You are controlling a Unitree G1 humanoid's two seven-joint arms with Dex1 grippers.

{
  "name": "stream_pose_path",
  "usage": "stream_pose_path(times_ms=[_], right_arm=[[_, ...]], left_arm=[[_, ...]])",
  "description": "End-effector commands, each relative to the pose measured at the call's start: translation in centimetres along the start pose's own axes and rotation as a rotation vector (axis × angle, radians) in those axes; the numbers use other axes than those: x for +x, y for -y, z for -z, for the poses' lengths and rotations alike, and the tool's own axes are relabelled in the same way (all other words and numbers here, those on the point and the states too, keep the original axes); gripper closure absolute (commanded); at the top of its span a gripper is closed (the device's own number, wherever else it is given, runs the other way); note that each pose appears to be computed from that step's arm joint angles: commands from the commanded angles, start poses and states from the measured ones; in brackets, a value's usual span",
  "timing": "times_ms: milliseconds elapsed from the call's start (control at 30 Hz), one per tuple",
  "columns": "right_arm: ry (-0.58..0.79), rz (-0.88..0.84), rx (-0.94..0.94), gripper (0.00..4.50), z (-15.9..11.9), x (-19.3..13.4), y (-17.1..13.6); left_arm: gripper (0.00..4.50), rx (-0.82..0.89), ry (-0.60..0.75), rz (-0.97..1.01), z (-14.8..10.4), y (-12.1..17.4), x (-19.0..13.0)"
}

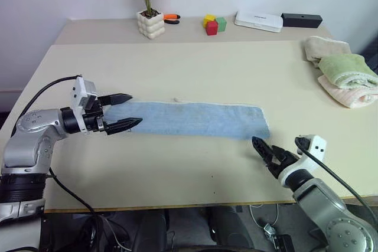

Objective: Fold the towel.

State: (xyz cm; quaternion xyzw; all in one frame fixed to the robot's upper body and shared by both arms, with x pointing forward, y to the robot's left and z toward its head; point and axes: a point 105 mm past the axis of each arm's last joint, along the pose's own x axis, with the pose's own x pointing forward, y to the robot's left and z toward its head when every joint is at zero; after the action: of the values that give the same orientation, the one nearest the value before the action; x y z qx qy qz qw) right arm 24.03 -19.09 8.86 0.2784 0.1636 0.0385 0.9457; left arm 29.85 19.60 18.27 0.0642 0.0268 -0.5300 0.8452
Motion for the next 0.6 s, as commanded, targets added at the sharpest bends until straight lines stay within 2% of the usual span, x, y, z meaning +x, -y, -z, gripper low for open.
stream_pose_path(times_ms=[33, 367, 467, 600], right_arm=[[0.017, -0.027, 0.032, 0.06, -0.1, 0.8, -0.8], [0.064, 0.027, 0.166, 0.06, -0.5, 3.6, -0.3], [0.076, 0.065, 0.218, 0.86, -0.6, 4.4, 0.3], [0.104, 0.099, 0.261, 2.91, -1.1, 4.9, 0.7]], left_arm=[[0.00, 0.034, 0.029, 0.025, -1.6, 1.0, 0.2], [0.00, 0.019, 0.029, -0.008, -1.2, 1.4, 0.1], [0.00, 0.016, 0.037, -0.026, -1.1, 1.2, 0.1], [0.00, 0.013, 0.039, -0.034, -0.9, 1.1, 0.1]])
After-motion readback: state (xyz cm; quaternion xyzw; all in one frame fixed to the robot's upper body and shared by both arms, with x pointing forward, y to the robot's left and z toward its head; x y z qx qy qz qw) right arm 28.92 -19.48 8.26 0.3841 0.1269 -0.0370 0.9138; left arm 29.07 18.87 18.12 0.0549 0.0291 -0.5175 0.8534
